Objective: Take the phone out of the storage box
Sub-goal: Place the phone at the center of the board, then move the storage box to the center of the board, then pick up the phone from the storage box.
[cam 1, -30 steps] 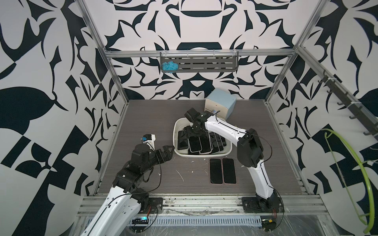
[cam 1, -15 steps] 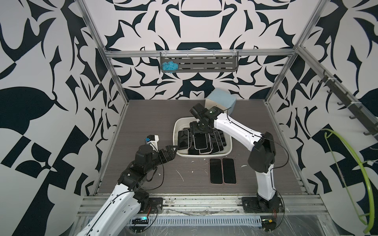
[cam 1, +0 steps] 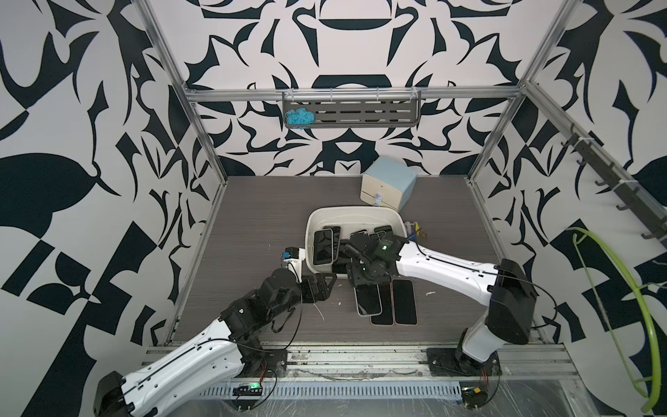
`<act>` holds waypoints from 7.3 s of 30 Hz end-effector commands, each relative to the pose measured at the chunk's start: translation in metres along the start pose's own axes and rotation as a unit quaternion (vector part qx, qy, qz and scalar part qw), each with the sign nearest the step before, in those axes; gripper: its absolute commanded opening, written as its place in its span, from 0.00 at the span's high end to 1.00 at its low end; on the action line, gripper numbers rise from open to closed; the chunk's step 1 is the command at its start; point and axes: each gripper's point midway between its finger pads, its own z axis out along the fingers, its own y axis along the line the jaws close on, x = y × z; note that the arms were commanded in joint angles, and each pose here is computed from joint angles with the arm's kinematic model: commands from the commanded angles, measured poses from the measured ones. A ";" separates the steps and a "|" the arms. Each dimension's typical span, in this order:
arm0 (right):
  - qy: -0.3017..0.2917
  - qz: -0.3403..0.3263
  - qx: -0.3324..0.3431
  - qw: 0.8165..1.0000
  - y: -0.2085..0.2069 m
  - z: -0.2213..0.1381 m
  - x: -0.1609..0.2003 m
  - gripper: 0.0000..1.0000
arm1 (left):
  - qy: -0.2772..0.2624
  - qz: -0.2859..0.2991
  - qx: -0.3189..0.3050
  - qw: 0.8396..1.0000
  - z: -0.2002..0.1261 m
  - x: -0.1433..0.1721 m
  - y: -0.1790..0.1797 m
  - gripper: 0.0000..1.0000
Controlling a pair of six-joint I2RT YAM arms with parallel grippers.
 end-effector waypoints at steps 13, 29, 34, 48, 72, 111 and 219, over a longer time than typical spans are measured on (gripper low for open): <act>-0.047 0.082 -0.029 0.995 0.011 0.036 0.018 0.28 | -0.040 0.035 -0.064 0.997 -0.039 0.007 -0.044 0.00; -0.092 0.062 0.029 0.993 0.023 0.069 -0.017 0.11 | -0.072 0.031 -0.091 0.993 -0.059 -0.013 -0.032 0.00; -0.089 0.043 0.021 0.995 0.025 0.054 -0.023 0.02 | -0.090 0.028 -0.102 0.990 -0.063 -0.017 -0.021 0.00; -0.035 0.124 -0.140 0.982 -0.044 -0.019 0.007 0.01 | -0.075 -0.041 -0.085 0.993 -0.025 0.025 0.003 0.00; -0.075 0.185 -0.112 0.974 -0.059 0.011 -0.110 0.01 | 0.059 -0.103 -0.034 0.992 0.025 -0.058 0.042 0.00; 0.077 -0.041 -0.240 0.967 0.005 0.072 -0.247 0.13 | 0.173 -0.210 -0.079 0.959 0.043 -0.023 0.071 0.00; 0.002 -0.085 -0.284 0.955 0.050 0.035 -0.198 0.30 | 0.253 -0.231 -0.067 0.937 0.100 -0.005 0.090 0.00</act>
